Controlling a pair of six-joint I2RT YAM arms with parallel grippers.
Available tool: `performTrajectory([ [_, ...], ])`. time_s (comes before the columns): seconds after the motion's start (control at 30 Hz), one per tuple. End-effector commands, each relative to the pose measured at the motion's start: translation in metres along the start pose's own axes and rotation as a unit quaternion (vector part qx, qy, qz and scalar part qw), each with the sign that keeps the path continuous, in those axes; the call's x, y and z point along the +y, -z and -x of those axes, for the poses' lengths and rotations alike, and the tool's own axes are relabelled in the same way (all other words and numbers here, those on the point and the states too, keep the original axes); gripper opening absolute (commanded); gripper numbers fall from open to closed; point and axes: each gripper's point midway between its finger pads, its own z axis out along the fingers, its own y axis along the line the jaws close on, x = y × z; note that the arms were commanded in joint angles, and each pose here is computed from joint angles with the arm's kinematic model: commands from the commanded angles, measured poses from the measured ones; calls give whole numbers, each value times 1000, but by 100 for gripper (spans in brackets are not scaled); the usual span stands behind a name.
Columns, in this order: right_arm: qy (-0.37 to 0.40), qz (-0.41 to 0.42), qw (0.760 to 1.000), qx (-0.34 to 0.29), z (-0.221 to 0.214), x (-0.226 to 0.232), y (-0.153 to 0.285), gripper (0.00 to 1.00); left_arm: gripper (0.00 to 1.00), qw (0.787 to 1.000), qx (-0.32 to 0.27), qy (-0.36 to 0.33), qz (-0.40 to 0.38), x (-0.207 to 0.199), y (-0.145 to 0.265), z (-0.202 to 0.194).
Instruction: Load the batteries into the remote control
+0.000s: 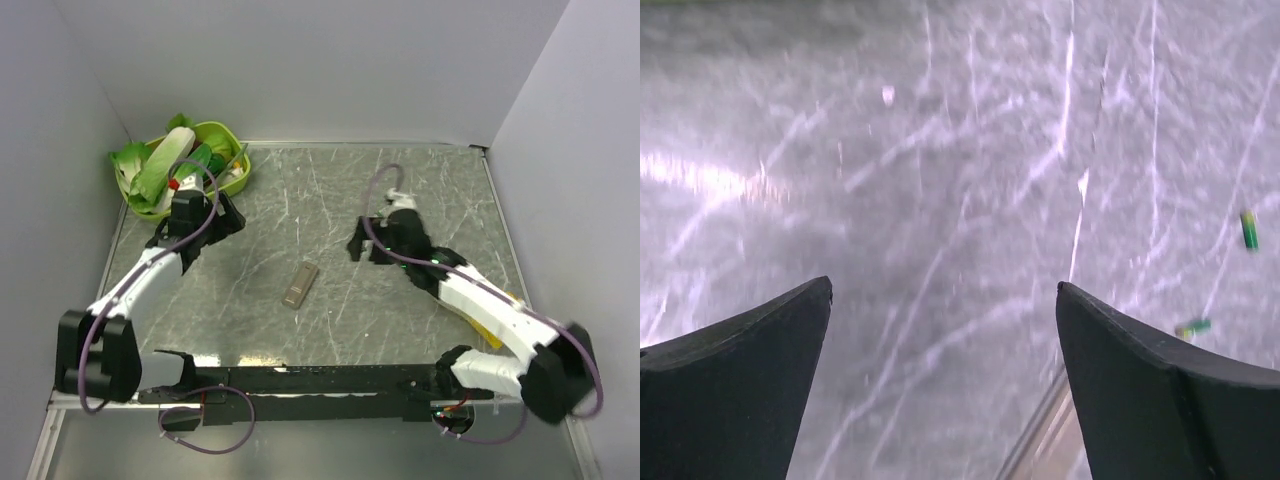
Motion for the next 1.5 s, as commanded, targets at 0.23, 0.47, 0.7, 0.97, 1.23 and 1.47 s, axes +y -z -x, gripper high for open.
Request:
performTrajectory([
  [0.23,-48,-56,986,152,-93,101,-51,98,97,1000,19,4,-18,8,65,-43],
  [0.47,-12,-121,976,181,-129,127,-83,94,97,1000,11,-5,9,24,79,-48],
  [0.7,48,-187,960,204,-157,106,-91,86,97,1000,7,-23,6,23,83,-50],
  [0.97,148,-116,951,246,-177,98,-82,38,97,999,9,-45,-27,8,84,-52],
  [1.23,286,54,935,202,-164,84,-57,0,97,984,53,-67,-159,-30,89,-78],
  [1.47,333,145,926,102,-131,101,-43,0,97,965,67,-11,-255,-70,101,-77],
])
